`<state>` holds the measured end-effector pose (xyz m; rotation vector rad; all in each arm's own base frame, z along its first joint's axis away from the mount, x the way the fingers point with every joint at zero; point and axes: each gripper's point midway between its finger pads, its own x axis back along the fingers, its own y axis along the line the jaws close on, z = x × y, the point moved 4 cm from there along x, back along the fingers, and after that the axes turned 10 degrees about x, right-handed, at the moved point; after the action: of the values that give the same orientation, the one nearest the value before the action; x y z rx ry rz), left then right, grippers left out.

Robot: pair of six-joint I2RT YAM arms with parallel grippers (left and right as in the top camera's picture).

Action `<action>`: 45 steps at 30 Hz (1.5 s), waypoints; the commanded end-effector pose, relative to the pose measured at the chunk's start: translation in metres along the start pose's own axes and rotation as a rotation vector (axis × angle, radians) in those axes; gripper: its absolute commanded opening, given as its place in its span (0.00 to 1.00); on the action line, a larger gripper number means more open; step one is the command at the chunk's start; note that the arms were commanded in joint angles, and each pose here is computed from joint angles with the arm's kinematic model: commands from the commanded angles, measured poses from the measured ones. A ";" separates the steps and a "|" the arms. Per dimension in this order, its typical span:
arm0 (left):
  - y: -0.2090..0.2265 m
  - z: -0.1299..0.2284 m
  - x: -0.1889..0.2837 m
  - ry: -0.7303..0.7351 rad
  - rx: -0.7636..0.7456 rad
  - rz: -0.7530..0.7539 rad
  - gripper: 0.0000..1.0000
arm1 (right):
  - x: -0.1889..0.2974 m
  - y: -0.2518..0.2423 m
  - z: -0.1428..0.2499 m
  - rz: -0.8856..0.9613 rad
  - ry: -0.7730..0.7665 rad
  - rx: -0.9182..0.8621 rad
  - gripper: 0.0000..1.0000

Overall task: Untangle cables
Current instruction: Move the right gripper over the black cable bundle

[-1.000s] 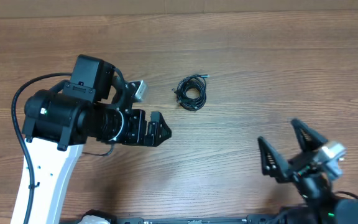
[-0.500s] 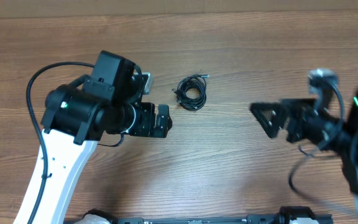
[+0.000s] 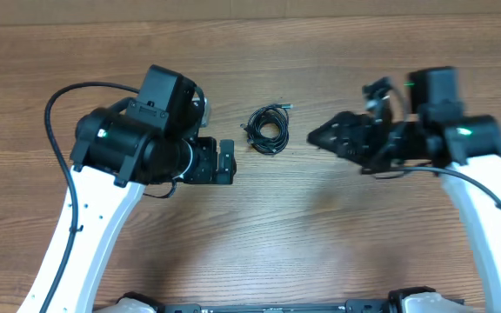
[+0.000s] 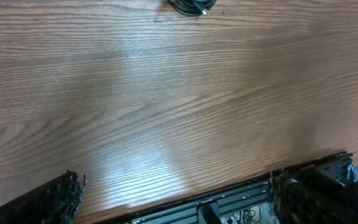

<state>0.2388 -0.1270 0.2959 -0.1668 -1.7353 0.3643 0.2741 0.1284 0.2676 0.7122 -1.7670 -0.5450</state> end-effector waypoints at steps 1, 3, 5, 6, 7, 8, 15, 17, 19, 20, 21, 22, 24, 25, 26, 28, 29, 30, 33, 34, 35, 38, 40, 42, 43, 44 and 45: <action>0.002 -0.003 -0.007 0.015 0.022 -0.026 0.99 | -0.013 -0.022 -0.007 0.330 -0.035 -0.031 0.90; 0.002 -0.004 -0.010 0.023 0.024 -0.032 1.00 | -0.018 -0.024 -0.011 0.404 -0.042 -0.023 0.89; 0.002 -0.005 -0.013 0.032 0.026 -0.037 1.00 | -0.020 -0.022 -0.015 0.425 -0.041 -0.003 0.89; 0.002 -0.006 -0.014 0.036 0.028 -0.040 1.00 | -0.021 -0.021 -0.018 0.428 -0.027 0.008 0.89; 0.002 -0.007 -0.016 0.041 0.034 -0.044 1.00 | -0.021 -0.021 -0.019 0.434 -0.007 0.016 0.89; 0.002 -0.008 -0.019 0.046 0.042 -0.048 1.00 | -0.021 -0.021 -0.020 0.442 0.020 0.021 0.90; 0.003 -0.013 -0.038 0.104 0.074 -0.075 1.00 | -0.036 -0.012 -0.049 0.396 0.048 0.036 0.97; 0.002 -0.010 -0.041 0.137 0.078 -0.072 1.00 | -0.041 -0.010 -0.063 0.378 -0.010 0.067 0.97; 0.001 -0.010 -0.041 0.142 0.089 -0.065 1.00 | -0.046 -0.010 -0.073 0.364 -0.055 0.091 0.98; 0.000 -0.011 -0.040 0.129 0.103 -0.058 1.00 | -0.048 -0.011 -0.076 0.359 -0.068 0.098 0.99; -0.002 -0.013 -0.038 0.110 0.106 -0.047 1.00 | -0.051 -0.013 -0.078 0.358 -0.073 0.099 0.99; -0.004 -0.015 -0.033 0.079 0.099 -0.028 1.00 | -0.055 -0.015 -0.079 0.359 -0.068 0.096 0.99; -0.005 -0.018 -0.025 0.028 0.090 -0.015 1.00 | -0.062 -0.020 -0.080 0.360 -0.053 0.089 0.99; -0.004 -0.020 -0.018 -0.017 0.101 -0.020 1.00 | -0.068 -0.023 -0.081 0.359 -0.040 0.084 0.99; 0.000 -0.021 -0.012 -0.057 0.123 -0.036 1.00 | -0.071 -0.025 -0.081 0.358 -0.031 0.079 0.99; 0.013 -0.025 0.004 -0.177 0.191 -0.105 0.99 | -0.084 -0.032 -0.080 0.348 0.003 0.065 0.99; 0.021 -0.027 0.014 -0.243 0.231 -0.148 1.00 | -0.091 -0.035 -0.079 0.346 0.020 0.060 0.99; 0.035 -0.030 0.029 -0.348 0.291 -0.213 1.00 | -0.102 -0.040 -0.079 0.350 0.038 0.057 0.95; 0.043 -0.030 0.042 -0.424 0.308 -0.249 1.00 | -0.117 -0.047 -0.084 0.348 0.042 0.061 0.89; 0.043 -0.029 0.042 -0.422 0.307 -0.248 0.99 | -0.120 -0.049 -0.086 0.347 0.040 0.062 0.88; 0.043 -0.028 0.042 -0.415 0.307 -0.248 0.99 | -0.123 -0.051 -0.088 0.346 0.035 0.065 0.85; 0.044 -0.027 0.037 -0.387 0.307 -0.265 1.00 | -0.133 -0.057 -0.092 0.345 0.034 0.066 0.73; 0.044 -0.029 0.034 -0.380 0.307 -0.270 1.00 | -0.143 -0.061 -0.091 0.347 0.049 0.065 0.69; 0.044 -0.030 0.032 -0.375 0.307 -0.275 1.00 | -0.154 -0.064 -0.086 0.350 0.076 0.065 0.63; 0.044 -0.030 0.031 -0.372 0.307 -0.277 1.00 | -0.160 -0.065 -0.084 0.351 0.091 0.066 0.60; 0.044 -0.031 0.030 -0.369 0.307 -0.280 1.00 | -0.165 -0.066 -0.082 0.352 0.102 0.069 0.58; 0.044 -0.031 0.029 -0.367 0.307 -0.282 1.00 | -0.170 -0.066 -0.080 0.351 0.112 0.075 0.57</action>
<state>0.2566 -0.0749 0.3140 0.3417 -1.9961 0.4630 0.4048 0.1856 0.1503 0.4406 -1.8066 -0.2292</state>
